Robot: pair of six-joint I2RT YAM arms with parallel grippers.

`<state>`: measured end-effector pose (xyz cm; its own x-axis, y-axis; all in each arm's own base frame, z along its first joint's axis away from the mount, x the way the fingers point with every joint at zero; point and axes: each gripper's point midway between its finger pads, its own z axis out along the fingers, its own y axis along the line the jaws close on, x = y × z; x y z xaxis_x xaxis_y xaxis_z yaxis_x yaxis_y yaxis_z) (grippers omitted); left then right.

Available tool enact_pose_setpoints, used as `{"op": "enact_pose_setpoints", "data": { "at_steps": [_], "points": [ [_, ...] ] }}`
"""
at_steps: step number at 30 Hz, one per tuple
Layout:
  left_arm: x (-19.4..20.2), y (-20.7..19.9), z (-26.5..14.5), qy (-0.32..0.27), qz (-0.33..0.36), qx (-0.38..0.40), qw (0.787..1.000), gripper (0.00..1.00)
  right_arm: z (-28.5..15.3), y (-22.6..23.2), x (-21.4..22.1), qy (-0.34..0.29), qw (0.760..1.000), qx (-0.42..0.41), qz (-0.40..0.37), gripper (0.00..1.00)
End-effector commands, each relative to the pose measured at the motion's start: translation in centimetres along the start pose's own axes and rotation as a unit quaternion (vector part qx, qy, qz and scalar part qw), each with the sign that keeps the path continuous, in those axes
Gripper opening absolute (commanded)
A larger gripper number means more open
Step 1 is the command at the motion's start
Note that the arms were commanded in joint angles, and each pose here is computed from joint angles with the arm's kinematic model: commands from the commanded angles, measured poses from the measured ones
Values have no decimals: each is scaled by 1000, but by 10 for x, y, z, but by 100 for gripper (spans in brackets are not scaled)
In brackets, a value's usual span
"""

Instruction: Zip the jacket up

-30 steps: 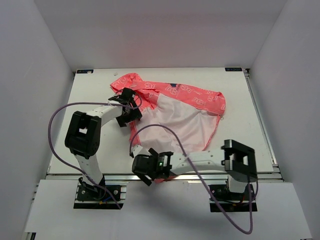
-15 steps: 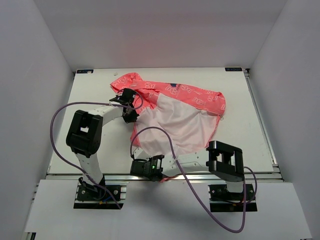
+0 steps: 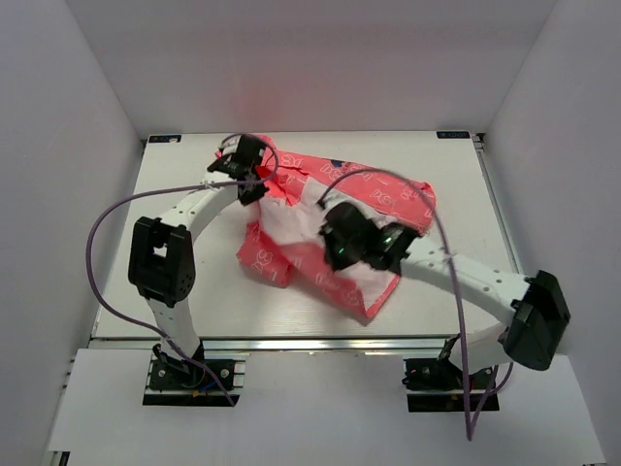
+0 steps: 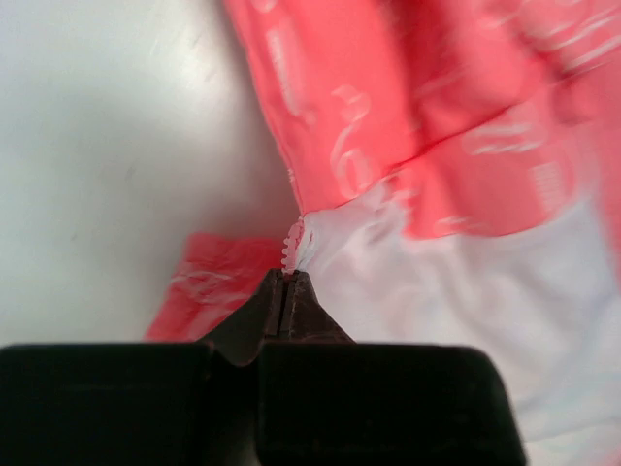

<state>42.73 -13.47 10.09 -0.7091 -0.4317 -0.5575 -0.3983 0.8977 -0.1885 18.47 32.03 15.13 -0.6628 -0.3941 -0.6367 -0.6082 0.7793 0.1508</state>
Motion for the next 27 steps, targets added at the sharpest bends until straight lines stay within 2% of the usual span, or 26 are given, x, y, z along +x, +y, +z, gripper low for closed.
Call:
{"op": "enact_pose_setpoints", "data": {
  "at_steps": [1,3,7,8,9,10,11,13,14,15,16,17,18,20,23,26,27],
  "points": [
    [-47,-40,-30,-60,1,23,998,0,-15,-60,-29,-38,999,7,39,0],
    [-42,-64,-19,-51,25,26,998,0,-22,-93,-44,-54,996,31,58,0],
    [-57,-113,2,-63,35,38,997,0,-27,-208,-59,-86,975,113,168,0],
    [-74,-132,-6,-77,26,61,995,0,-18,-228,-53,-75,972,121,189,0],
    [-64,-137,19,-64,33,56,996,0,-17,-251,-48,-71,966,124,214,0],
    [-64,-148,24,-60,34,73,995,2,-14,-264,-49,-68,964,130,221,0],
    [-73,-159,24,-73,30,88,993,18,1,-276,-36,-36,963,137,231,0],
    [-68,-161,37,-67,29,88,993,37,9,-293,-37,-22,962,150,227,4],
    [-68,-162,39,-68,26,89,993,50,20,-298,-28,5,963,150,224,18],
    [-71,-163,32,-72,23,98,992,83,21,-299,-30,12,965,150,216,42],
    [-72,-164,28,-74,22,103,992,97,18,-302,-41,4,966,152,208,51],
    [-77,-168,23,-85,20,117,989,98,16,-304,-45,0,967,155,203,63],
    [-71,-163,25,-81,24,113,990,98,13,-307,-52,-13,967,161,197,84],
    [-81,-162,4,-92,23,122,988,98,2,-314,-70,-42,965,180,185,89],
    [-69,-152,-17,-77,38,112,990,98,-4,-330,-92,-67,962,200,173,89],
    [-31,-140,-31,-41,67,106,991,98,10,-345,-108,-62,963,196,173,89],
    [-3,-124,-20,-11,83,89,993,98,15,-349,-108,-56,963,197,176,89]
  ]
}}
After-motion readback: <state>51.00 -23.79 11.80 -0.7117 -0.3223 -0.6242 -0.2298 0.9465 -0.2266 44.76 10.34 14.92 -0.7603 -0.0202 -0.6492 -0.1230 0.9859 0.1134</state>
